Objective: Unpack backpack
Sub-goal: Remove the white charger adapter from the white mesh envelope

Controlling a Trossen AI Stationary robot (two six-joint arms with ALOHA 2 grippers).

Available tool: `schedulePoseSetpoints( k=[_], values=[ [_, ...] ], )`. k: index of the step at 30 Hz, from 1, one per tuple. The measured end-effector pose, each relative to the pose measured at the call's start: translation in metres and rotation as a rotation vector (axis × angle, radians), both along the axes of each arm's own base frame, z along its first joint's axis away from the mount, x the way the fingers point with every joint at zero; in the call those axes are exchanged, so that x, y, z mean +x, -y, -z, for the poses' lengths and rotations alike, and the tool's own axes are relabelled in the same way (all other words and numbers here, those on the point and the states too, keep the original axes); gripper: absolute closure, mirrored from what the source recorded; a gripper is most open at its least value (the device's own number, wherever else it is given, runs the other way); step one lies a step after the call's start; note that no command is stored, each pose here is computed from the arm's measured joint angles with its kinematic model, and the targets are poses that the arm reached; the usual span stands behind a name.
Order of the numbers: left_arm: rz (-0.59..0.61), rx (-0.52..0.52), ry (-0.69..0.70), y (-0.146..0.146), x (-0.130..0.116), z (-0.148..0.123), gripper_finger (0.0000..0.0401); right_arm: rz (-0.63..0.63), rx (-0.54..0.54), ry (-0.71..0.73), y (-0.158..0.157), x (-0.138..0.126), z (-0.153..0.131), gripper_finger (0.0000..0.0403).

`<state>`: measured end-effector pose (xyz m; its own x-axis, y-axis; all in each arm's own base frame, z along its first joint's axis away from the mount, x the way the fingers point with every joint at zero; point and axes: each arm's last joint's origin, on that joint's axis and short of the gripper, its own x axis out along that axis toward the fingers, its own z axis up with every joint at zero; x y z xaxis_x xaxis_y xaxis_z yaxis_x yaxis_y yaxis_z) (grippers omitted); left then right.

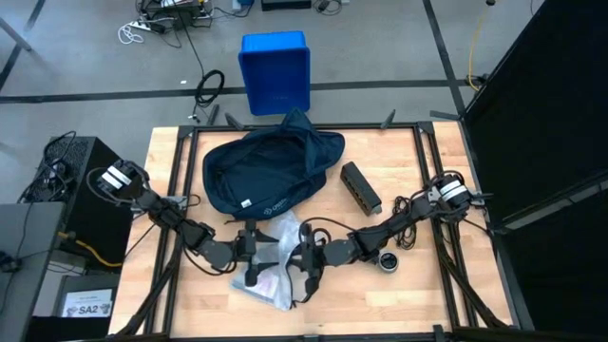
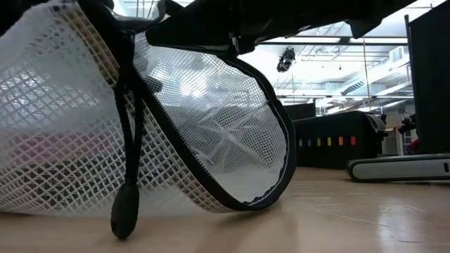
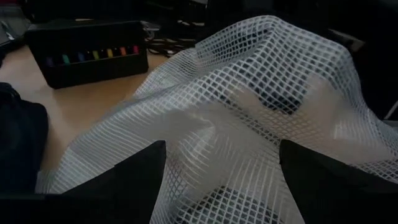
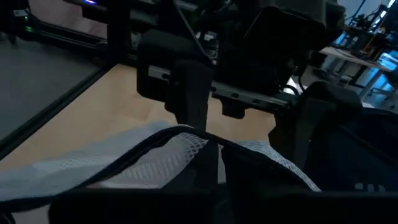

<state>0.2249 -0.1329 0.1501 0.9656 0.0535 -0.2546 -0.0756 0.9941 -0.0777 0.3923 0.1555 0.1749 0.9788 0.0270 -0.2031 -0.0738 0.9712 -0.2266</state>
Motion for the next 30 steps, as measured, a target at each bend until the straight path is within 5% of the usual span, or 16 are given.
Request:
schedulePoseSetpoints(
  k=[5, 11, 19, 30],
  values=[
    [-0.001, 0.035, -0.005, -0.004, 0.002, 0.000, 0.0125, 0.008, 0.004, 0.001, 0.004, 0.002, 0.000, 0.0401],
    [0.015, 0.150, -0.012, -0.010, 0.006, 0.000, 0.0186, 0.027, 0.028, 0.000, 0.010, 0.004, 0.000, 0.0402],
    [0.090, 0.245, -0.028, -0.021, 0.015, -0.002, 0.0379, 0.026, 0.011, -0.026, 0.010, 0.003, 0.003, 0.0399],
    [0.149, 0.251, -0.015, -0.022, 0.014, -0.008, 0.0401, 0.039, -0.014, -0.071, 0.011, 0.002, 0.007, 0.0396]
  ],
)
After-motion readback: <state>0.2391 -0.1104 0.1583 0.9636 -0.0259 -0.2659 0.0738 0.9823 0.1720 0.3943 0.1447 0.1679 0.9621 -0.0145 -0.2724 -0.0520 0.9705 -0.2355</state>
